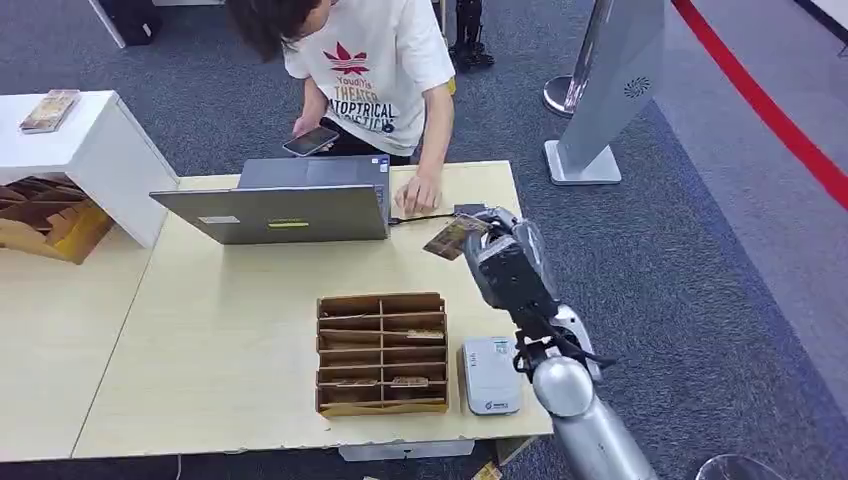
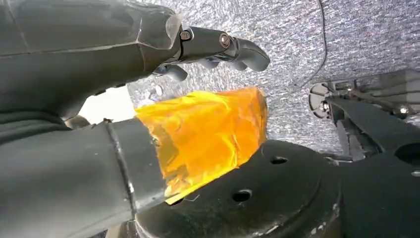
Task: Pass the card to the sensor for recognition and then transmit it.
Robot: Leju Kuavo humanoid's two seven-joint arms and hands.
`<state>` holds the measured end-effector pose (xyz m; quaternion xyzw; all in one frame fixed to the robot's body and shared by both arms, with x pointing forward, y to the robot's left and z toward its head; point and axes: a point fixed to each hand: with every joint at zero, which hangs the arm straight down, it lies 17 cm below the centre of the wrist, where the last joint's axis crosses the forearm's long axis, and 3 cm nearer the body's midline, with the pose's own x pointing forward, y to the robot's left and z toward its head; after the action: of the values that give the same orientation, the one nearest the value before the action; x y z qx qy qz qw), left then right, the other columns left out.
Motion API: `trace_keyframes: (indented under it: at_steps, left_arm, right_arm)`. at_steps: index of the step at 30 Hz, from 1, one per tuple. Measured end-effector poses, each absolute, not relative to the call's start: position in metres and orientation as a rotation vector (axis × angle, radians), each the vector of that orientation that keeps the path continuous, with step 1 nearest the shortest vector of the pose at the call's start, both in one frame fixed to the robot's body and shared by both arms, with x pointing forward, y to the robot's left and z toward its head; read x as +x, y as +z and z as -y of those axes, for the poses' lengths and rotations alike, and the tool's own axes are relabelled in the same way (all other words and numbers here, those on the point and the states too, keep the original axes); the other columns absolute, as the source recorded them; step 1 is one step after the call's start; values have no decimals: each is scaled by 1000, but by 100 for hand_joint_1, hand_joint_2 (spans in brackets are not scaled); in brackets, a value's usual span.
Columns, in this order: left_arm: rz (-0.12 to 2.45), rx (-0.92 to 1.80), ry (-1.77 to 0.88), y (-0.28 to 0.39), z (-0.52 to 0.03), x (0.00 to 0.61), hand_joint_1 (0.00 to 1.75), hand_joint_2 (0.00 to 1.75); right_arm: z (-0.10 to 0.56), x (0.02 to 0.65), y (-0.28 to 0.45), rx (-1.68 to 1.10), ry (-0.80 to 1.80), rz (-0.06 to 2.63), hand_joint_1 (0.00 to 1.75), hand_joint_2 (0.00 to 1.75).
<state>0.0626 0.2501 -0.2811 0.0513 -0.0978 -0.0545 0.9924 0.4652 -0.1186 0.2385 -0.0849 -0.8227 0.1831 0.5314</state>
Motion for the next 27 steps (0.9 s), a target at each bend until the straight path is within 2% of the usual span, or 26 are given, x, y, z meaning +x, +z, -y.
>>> trace_keyframes:
  at_steps: [15,27]
  left_arm:
    - [181,105,-41,-282,-247,54,0,0]
    - [172,109,-38,-282,-248,53,0,0]
  right_arm:
    - [197,434,163,-391,541,1747,175,175]
    - [193,413,98,-355,660,1557,175,175]
